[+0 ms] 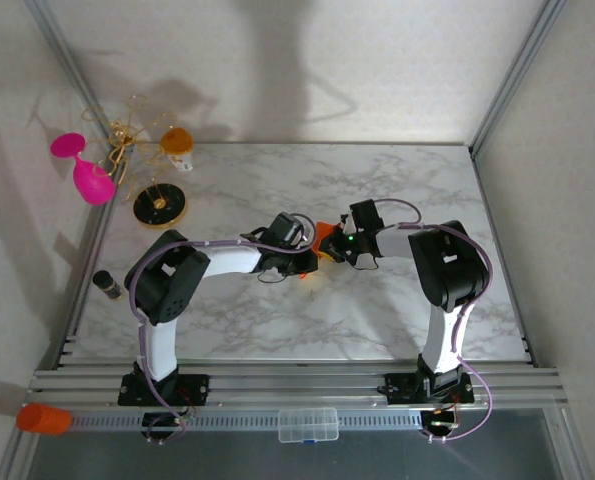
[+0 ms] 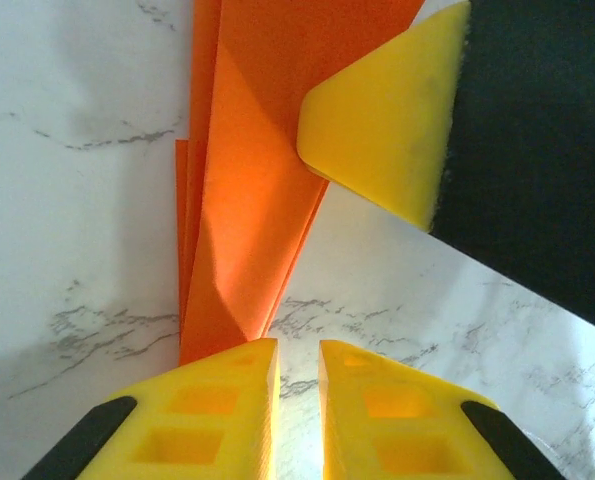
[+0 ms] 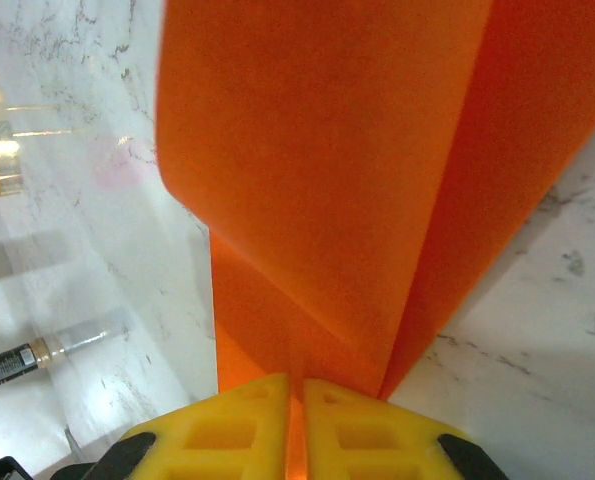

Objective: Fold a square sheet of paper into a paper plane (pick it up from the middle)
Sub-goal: Fold the wing for the fifth time at the center of the table.

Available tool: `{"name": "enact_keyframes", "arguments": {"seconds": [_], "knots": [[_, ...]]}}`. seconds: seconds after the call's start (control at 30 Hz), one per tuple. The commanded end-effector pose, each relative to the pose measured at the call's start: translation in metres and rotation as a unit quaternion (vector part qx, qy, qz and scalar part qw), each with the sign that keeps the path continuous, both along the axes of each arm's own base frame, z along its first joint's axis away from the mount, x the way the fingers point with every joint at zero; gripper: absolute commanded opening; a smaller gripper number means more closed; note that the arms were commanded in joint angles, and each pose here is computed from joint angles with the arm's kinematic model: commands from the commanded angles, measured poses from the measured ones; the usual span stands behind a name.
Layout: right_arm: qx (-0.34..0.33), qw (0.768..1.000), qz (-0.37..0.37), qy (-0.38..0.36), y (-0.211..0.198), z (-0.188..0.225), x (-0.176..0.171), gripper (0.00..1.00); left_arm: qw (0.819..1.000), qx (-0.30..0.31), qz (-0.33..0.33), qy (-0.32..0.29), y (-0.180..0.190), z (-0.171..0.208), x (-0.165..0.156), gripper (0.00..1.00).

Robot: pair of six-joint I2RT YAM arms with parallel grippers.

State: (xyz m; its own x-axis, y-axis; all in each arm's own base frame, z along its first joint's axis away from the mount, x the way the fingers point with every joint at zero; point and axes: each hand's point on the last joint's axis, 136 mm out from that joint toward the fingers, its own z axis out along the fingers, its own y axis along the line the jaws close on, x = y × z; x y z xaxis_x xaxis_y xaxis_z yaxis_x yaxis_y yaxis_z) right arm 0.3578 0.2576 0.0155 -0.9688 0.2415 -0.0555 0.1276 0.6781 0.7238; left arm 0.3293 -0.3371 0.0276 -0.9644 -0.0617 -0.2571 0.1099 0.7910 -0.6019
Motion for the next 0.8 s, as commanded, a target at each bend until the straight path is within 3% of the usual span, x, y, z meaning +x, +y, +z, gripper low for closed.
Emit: {"name": "enact_keyframes", "arguments": {"seconds": [0.0,0.77], "knots": [[-0.087,0.996,-0.005,0.030,-0.016,-0.065,-0.015,0.14,1.000,0.017,0.000,0.020,0.002,-0.017,-0.011,0.18],[-0.093,0.995,-0.009,0.037,-0.017,-0.068,-0.016,0.13,0.999,0.036,-0.002,0.030,0.003,-0.029,-0.018,0.18]]}}
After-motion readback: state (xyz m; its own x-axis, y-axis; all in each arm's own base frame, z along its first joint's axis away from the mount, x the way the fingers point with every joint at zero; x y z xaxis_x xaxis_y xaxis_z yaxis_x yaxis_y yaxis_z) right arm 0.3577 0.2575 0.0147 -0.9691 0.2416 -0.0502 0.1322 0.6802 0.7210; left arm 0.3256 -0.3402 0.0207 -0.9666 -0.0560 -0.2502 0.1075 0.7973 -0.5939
